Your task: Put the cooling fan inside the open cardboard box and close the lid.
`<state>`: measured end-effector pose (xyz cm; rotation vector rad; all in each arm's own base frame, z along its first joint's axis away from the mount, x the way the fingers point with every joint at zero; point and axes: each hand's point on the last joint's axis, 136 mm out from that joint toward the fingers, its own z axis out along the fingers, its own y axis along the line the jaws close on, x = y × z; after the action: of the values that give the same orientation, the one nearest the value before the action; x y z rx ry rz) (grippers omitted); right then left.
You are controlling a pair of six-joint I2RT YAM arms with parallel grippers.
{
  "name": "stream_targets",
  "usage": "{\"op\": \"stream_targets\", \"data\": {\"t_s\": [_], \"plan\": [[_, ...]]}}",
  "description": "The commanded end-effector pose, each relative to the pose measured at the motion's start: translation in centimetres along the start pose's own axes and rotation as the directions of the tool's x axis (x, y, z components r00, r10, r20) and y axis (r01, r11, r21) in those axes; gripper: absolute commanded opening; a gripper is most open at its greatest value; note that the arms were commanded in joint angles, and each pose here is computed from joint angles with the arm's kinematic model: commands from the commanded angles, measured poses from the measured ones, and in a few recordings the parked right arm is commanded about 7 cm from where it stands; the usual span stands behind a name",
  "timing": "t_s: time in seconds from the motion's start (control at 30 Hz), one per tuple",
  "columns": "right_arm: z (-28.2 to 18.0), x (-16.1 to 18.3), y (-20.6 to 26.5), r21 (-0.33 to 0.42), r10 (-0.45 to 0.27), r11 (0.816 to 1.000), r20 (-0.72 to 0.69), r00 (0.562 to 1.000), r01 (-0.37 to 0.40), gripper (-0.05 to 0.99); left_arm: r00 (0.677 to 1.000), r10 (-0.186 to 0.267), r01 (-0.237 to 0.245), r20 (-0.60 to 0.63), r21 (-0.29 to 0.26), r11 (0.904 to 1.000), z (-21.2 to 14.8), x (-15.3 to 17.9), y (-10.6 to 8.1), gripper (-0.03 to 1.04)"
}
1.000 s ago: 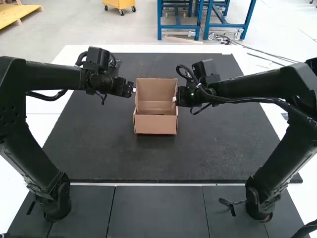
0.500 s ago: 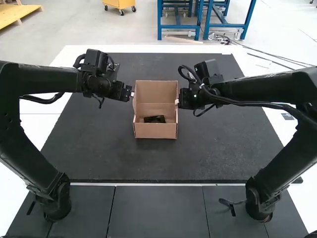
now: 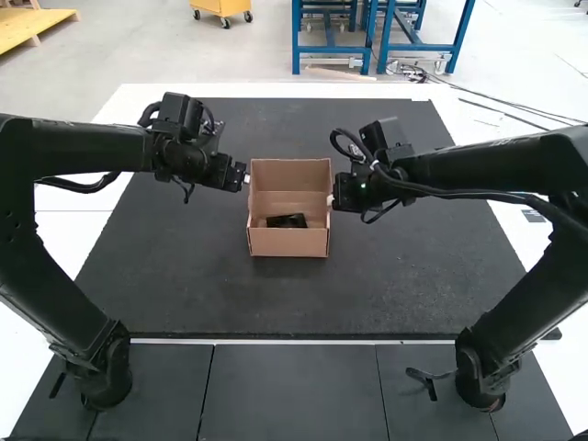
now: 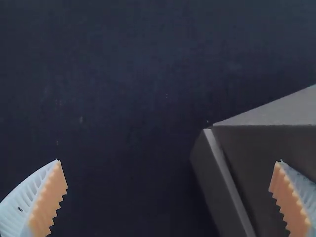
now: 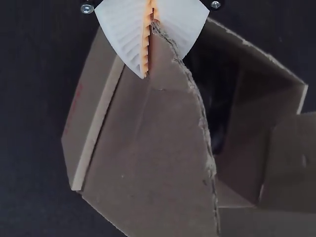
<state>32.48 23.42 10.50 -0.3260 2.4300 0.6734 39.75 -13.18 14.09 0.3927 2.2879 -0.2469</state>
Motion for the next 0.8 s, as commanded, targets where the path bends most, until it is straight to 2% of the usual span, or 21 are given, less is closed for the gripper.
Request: {"op": "stream_targets", "data": {"t_s": [0.0,0.23,0.27,0.3,0.4,0.57,0.7,0.77], "plan": [[-0.1,0.9,0.2,-0.004,-0.002,1.0,-0.02,1.0,0.002,-0.01,0.999,0.004,-0.005,0.036,0.011,0.9999,-1.3,-0.6,-0.5,0.97],[0.1,2.5,0.1,0.0,0.0,1.0,-0.065,0.998,0.0,-0.01,1.0,0.004,-0.004,0.01,0.008,1.0,-1.7,0.5,-0.5,0.97],[0.1,2.6,0.0,0.003,0.002,1.0,-0.072,0.997,-0.002,0.01,1.0,0.007,-0.007,0.003,0.006,1.0,-1.7,0.7,-0.4,0.97],[0.1,2.7,0.0,0.004,0.003,1.0,-0.075,0.997,-0.002,0.07,1.0,0.01,-0.01,-0.002,0.003,0.9999,-1.8,0.9,-0.3,0.97],[0.0,2.7,0.0,0.008,0.004,1.0,-0.08,0.997,-0.003,0.31,1.0,0.015,-0.015,0.001,-0.035,0.9993,-2.2,1.0,0.7,0.97],[-0.5,1.9,0.2,0.008,0.001,1.0,-0.072,0.997,-0.001,0.63,0.995,0.025,-0.014,0.095,-0.116,0.9931,-3.2,-1.5,2.4,0.97],[-1.8,0.6,0.9,-0.007,-0.03,1.0,-0.029,0.999,0.03,0.77,0.985,0.037,-0.01,0.17,-0.156,0.9876,-4.0,-4.3,3.0,0.97],[-2.8,0.0,1.1,-0.014,-0.041,0.999,0.0,0.999,0.041,0.77,0.978,0.042,-0.007,0.207,-0.164,0.9864,-4.5,-5.8,3.1,0.97]]}}
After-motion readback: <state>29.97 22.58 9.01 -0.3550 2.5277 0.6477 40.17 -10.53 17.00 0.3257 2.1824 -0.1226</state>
